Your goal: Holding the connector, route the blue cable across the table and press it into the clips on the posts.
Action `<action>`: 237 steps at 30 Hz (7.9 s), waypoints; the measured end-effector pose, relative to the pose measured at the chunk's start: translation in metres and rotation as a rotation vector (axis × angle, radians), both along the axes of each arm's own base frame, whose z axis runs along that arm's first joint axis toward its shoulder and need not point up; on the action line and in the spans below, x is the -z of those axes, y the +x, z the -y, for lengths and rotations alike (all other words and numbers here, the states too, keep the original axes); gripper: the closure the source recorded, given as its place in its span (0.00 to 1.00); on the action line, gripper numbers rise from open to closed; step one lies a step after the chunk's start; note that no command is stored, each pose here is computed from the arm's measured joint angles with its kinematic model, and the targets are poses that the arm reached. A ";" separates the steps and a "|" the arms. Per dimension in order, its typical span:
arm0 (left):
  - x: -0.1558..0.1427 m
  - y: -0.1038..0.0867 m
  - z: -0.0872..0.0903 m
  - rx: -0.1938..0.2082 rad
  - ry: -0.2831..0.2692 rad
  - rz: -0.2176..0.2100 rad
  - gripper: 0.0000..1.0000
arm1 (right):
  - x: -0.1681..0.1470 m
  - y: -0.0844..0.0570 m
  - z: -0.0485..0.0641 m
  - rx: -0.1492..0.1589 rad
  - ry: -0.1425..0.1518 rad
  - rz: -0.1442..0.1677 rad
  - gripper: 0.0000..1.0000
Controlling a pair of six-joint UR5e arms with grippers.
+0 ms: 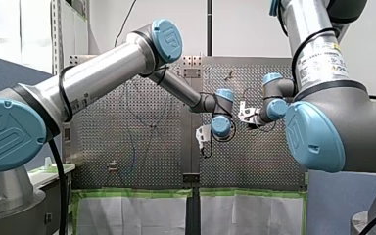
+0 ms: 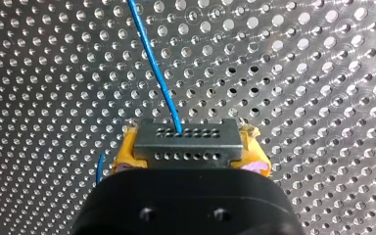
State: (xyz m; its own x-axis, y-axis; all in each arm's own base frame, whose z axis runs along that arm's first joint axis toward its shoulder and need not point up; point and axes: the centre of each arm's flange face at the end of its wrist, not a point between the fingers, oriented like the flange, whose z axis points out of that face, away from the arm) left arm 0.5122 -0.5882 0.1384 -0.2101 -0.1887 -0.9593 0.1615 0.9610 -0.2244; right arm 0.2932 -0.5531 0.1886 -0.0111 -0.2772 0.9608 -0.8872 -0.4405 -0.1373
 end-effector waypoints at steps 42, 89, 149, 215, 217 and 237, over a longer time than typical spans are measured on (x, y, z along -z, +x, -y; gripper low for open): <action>-0.103 -0.032 0.012 -0.075 -0.061 0.071 1.00 | -0.098 0.013 -0.003 -0.066 -0.113 0.120 0.98; -0.249 -0.031 -0.011 -0.088 -0.185 0.258 1.00 | -0.239 0.004 -0.030 -0.077 -0.237 0.180 0.98; -0.217 0.009 -0.035 -0.031 -0.089 0.191 0.00 | -0.230 -0.022 0.001 -0.040 -0.253 0.172 0.98; -0.235 -0.105 -0.112 -0.082 -0.441 0.294 0.00 | -0.224 -0.011 -0.004 -0.061 -0.242 0.157 0.98; -0.214 -0.107 -0.109 -0.083 -0.434 0.277 0.00 | -0.224 -0.010 -0.004 -0.061 -0.243 0.156 0.98; -0.030 -0.137 -0.112 -0.102 -0.314 0.140 0.00 | -0.221 -0.011 -0.004 -0.055 -0.238 0.152 0.98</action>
State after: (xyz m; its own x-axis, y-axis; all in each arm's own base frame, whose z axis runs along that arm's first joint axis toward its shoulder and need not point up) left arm 0.3754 -0.4760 0.1683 -0.0460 -0.4920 -0.8694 0.1181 0.8615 -0.4938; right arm 0.2825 -0.5491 0.4098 -0.1513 -0.0486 0.9873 -0.8383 -0.5229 -0.1543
